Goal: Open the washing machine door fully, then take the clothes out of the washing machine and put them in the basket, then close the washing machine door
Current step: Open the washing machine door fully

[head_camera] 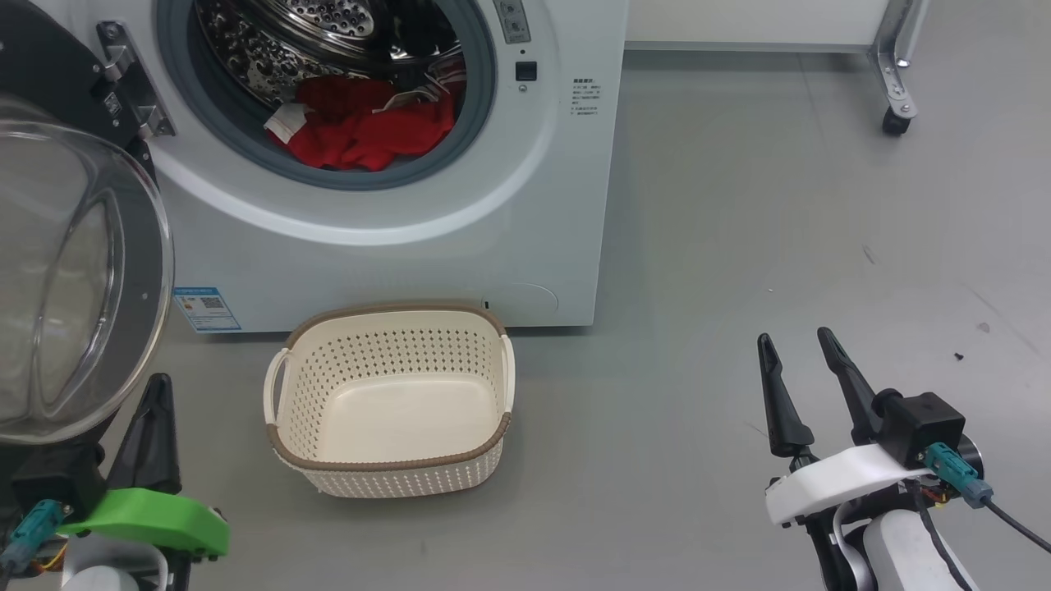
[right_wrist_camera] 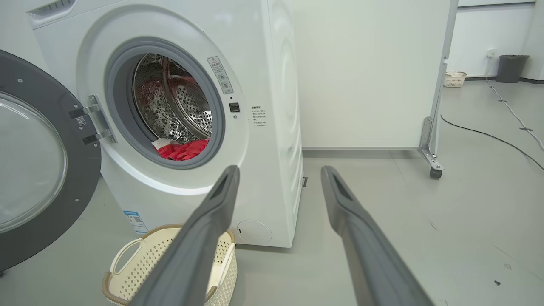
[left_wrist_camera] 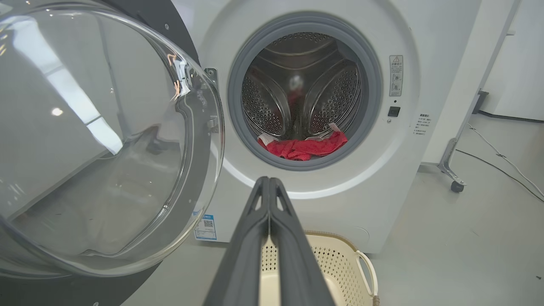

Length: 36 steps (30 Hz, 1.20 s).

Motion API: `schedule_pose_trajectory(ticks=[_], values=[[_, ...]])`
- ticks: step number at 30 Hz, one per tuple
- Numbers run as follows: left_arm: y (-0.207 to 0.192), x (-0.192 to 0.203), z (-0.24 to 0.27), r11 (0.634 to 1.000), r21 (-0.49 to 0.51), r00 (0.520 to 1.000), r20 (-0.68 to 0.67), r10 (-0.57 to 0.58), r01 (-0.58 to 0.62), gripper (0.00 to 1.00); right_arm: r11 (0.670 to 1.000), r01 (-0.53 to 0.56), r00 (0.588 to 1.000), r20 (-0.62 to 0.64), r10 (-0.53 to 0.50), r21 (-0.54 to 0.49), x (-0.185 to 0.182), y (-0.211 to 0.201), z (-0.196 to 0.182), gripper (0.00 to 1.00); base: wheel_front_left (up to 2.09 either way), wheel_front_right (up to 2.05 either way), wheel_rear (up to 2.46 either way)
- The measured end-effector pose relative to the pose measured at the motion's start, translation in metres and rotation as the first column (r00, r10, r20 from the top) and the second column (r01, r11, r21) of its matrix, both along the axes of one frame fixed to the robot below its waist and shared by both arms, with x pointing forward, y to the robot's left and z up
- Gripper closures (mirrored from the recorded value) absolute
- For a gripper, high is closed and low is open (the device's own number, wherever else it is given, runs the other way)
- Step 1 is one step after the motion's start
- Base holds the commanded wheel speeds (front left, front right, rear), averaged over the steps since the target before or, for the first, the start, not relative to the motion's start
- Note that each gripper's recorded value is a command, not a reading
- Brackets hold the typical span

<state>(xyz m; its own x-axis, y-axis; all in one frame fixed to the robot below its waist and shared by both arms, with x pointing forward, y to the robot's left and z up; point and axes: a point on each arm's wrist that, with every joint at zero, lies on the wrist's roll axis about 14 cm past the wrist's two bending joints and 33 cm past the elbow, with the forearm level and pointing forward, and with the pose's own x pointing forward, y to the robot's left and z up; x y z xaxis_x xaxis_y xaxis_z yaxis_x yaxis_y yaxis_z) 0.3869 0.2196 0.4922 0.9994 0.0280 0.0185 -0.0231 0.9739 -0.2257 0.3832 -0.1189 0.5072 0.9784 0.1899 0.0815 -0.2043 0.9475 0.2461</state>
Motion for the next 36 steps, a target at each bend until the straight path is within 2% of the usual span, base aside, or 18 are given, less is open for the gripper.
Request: schedule_pose_trajectory(ticks=[2, 3, 4, 5, 6, 7, 36], values=[[-0.011, 0.002, 0.005, 1.000, -0.014, 1.000, 0.020, -0.022, 0.022, 1.00, 1.000, 0.014, 1.000, 0.005, -0.014, 0.000, -0.002, -0.005, 0.002, 0.00, 0.00, 0.00, 0.00], [-0.017, 0.003, 0.007, 0.999, -0.018, 0.999, 0.027, -0.035, 0.035, 0.76, 1.000, 0.020, 1.000, 0.007, -0.020, 0.000, -0.003, -0.007, 0.002, 0.00, 0.00, 0.00, 0.00], [-0.022, 0.004, 0.010, 0.999, -0.021, 0.998, 0.036, -0.046, 0.047, 0.62, 1.000, 0.027, 1.000, 0.006, -0.027, 0.000, -0.005, -0.009, 0.002, 0.00, 0.00, 0.00, 0.00], [-0.026, 0.005, 0.012, 0.998, -0.024, 0.997, 0.045, -0.056, 0.057, 0.44, 0.999, 0.032, 0.999, 0.003, -0.032, 0.000, -0.006, -0.011, 0.001, 0.00, 0.00, 0.00, 0.00], [-0.029, 0.006, 0.014, 0.998, -0.028, 0.997, 0.051, -0.063, 0.064, 0.04, 0.999, 0.037, 0.999, 0.001, -0.037, -0.001, -0.007, -0.012, 0.000, 0.00, 0.00, 0.00, 0.00], [-0.034, 0.006, 0.015, 0.997, -0.033, 0.996, 0.056, -0.071, 0.073, 0.00, 0.999, 0.045, 0.999, -0.001, -0.045, -0.001, -0.008, -0.015, -0.001, 0.00, 0.00, 0.00, 0.00], [-0.046, -0.008, 0.008, 0.995, -0.032, 0.995, 0.048, -0.091, 0.092, 0.00, 0.998, 0.063, 0.998, -0.012, -0.063, -0.006, -0.008, -0.020, -0.006, 0.00, 0.00, 0.00, 0.00]])
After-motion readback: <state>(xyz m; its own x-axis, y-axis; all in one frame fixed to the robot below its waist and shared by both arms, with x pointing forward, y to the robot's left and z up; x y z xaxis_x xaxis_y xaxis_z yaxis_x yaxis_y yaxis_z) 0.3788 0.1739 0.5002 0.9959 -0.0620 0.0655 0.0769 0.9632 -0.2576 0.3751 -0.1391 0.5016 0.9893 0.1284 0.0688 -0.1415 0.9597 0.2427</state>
